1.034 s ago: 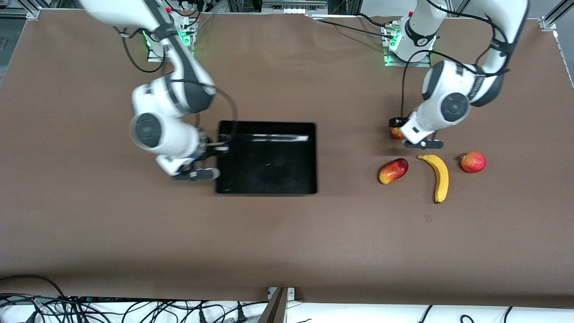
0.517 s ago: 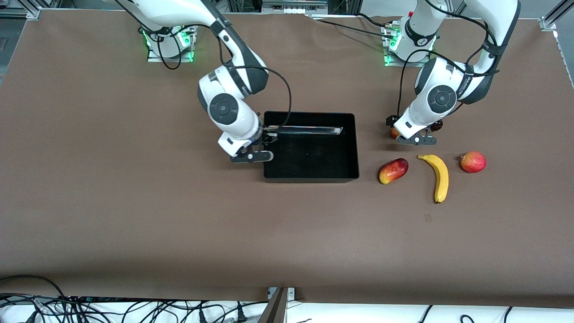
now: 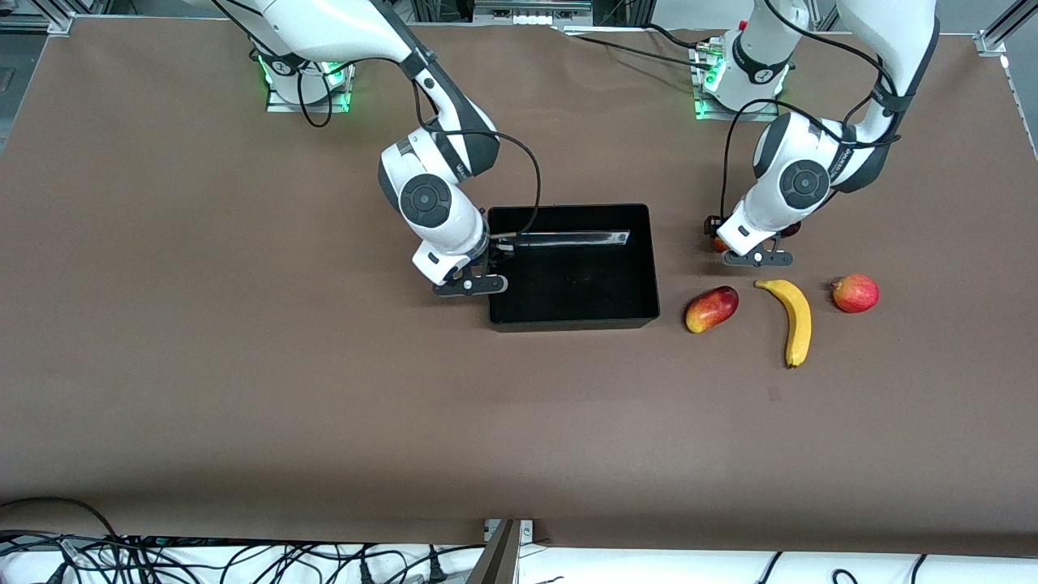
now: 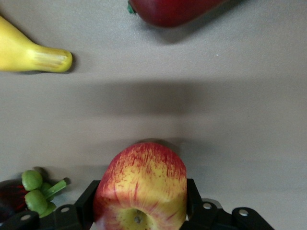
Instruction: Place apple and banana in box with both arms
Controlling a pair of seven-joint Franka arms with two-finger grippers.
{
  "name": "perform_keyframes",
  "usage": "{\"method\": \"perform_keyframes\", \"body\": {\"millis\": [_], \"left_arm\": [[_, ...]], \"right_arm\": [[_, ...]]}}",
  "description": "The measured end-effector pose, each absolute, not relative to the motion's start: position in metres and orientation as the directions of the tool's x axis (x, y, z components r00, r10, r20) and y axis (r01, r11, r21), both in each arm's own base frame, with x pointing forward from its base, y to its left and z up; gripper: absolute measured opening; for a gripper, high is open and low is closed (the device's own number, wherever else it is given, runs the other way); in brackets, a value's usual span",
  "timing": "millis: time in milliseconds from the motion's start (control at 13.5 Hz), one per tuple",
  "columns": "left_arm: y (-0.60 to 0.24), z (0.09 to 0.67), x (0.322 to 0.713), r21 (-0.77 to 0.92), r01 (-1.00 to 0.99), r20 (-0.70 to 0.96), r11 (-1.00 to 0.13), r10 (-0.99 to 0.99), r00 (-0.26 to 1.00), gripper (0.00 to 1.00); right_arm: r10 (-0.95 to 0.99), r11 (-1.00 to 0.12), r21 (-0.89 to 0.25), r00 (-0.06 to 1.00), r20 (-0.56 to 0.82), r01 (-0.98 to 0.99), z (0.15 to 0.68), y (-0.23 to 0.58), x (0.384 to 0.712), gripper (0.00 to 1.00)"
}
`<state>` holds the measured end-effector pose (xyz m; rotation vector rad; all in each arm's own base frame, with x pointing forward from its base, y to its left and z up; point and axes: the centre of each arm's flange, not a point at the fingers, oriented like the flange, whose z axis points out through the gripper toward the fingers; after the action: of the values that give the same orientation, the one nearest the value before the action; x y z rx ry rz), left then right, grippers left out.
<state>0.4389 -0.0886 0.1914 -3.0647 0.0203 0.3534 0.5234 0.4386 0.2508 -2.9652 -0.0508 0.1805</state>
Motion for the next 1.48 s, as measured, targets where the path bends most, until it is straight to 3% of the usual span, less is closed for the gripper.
{"method": "perform_keyframes", "body": {"millis": [221, 295, 369, 517, 664, 1034, 1255, 1477], "left_arm": [[-0.094, 0.217, 0.456, -0.078, -0.031, -0.286, -0.996, -0.007, 0.958, 0.74], [-0.105, 0.241, 0.471, -0.088, -0.048, -0.308, -0.995, -0.018, 0.951, 0.74], [-0.120, 0.270, 0.487, -0.094, -0.064, -0.316, -0.994, -0.031, 0.948, 0.74], [-0.157, 0.327, 0.511, -0.070, -0.056, -0.304, -0.996, -0.033, 0.952, 0.74], [-0.201, 0.358, 0.520, -0.013, -0.002, -0.287, -1.000, 0.002, 0.958, 0.74], [-0.337, 0.309, 0.492, -0.045, 0.161, -0.298, -0.986, 0.167, 0.940, 0.74], [-0.356, 0.250, 0.483, -0.102, 0.170, -0.294, -0.980, 0.193, 0.936, 0.74], [-0.357, 0.204, 0.477, -0.165, 0.164, -0.290, -0.973, 0.207, 0.934, 0.74]], "right_arm": [[0.023, -0.984, -0.179, 0.995, -0.095, 0.006, 0.264, 0.433, 0.537, 0.39], [0.014, -0.983, -0.182, 0.996, -0.090, -0.003, 0.274, 0.429, 0.545, 0.52], [0.002, -0.983, -0.183, 0.996, -0.090, -0.015, 0.290, 0.421, 0.556, 0.59], [-0.041, -0.983, -0.174, 0.996, -0.076, -0.054, 0.341, 0.389, 0.588, 0.84], [-0.076, -0.985, -0.152, 0.997, -0.027, -0.079, 0.401, 0.343, 0.616, 1.00], [-0.033, -0.993, -0.110, 0.999, -0.015, -0.034, 0.510, 0.228, 0.623, 1.00], [-0.017, -0.993, -0.117, 0.999, -0.040, -0.022, 0.563, 0.155, 0.603, 1.00], [0.006, -0.994, -0.106, 0.999, -0.039, 0.002, 0.578, 0.085, 0.582, 1.00]]}}
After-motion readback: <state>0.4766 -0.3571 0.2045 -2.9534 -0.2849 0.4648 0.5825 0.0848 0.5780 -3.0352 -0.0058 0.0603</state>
